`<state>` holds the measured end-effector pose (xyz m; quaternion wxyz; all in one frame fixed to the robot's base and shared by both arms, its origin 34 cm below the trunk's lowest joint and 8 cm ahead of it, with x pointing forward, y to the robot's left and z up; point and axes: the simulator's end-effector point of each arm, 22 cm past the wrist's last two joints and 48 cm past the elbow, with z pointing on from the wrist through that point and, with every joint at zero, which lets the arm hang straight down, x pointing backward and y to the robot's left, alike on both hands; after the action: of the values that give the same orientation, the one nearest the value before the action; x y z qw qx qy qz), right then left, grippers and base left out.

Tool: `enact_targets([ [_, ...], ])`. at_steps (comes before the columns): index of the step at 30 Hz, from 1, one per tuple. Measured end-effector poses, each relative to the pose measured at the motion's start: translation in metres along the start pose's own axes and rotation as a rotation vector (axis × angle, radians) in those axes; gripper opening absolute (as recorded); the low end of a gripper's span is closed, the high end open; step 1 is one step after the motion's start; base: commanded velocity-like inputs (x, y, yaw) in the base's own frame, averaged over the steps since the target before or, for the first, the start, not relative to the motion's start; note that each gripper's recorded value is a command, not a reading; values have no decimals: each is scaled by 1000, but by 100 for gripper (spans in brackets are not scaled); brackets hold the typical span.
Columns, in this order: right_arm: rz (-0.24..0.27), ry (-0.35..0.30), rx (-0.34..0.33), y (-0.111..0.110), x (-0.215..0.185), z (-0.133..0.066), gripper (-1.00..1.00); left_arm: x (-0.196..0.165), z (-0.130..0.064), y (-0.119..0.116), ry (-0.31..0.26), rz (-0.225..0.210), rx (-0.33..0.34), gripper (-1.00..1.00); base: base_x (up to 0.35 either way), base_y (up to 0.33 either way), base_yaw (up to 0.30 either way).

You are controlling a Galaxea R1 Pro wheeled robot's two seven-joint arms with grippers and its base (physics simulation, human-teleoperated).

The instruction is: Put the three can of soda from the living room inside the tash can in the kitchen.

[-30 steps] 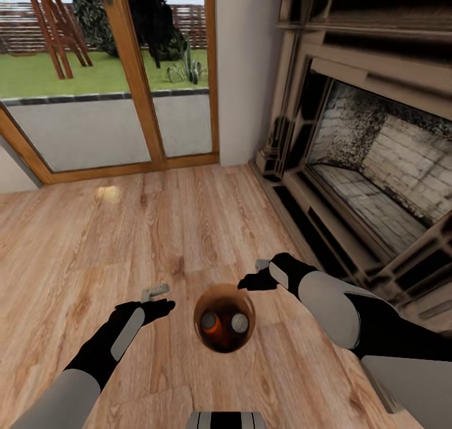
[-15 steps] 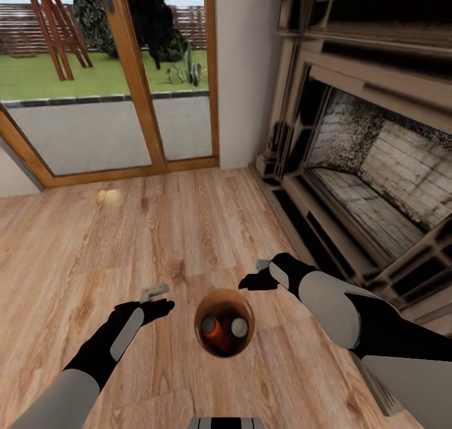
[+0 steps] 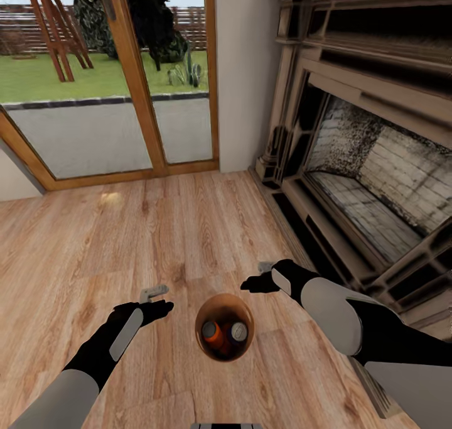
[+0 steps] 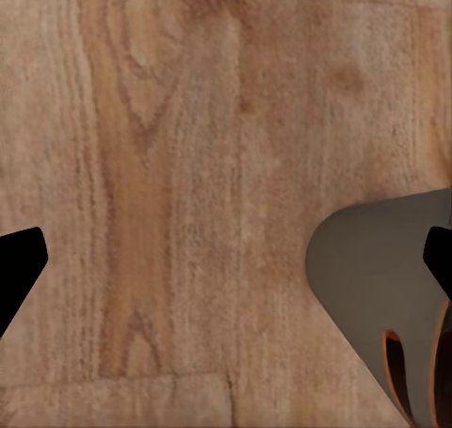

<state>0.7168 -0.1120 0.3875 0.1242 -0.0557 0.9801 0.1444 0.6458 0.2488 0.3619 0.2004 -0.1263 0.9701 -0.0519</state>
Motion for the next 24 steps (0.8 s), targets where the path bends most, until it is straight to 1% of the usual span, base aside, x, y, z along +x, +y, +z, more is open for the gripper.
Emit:
enact_targets([
  [6,2,6,9,0,0,-9,100,-6,-10,-3,3,0,-1,100,0,0,0],
  [12,5,19,63,-9,4,-17,100,-12,-21,-6,4,1,-1,100,0,0,0],
  [16,7,24,87,-13,4,-23,100,-16,-27,-10,5,1,1,100,0,0,0],
  [24,9,27,99,-14,-1,-38,100,-28,-41,-11,-13,-3,-7,100,0,0,0],
])
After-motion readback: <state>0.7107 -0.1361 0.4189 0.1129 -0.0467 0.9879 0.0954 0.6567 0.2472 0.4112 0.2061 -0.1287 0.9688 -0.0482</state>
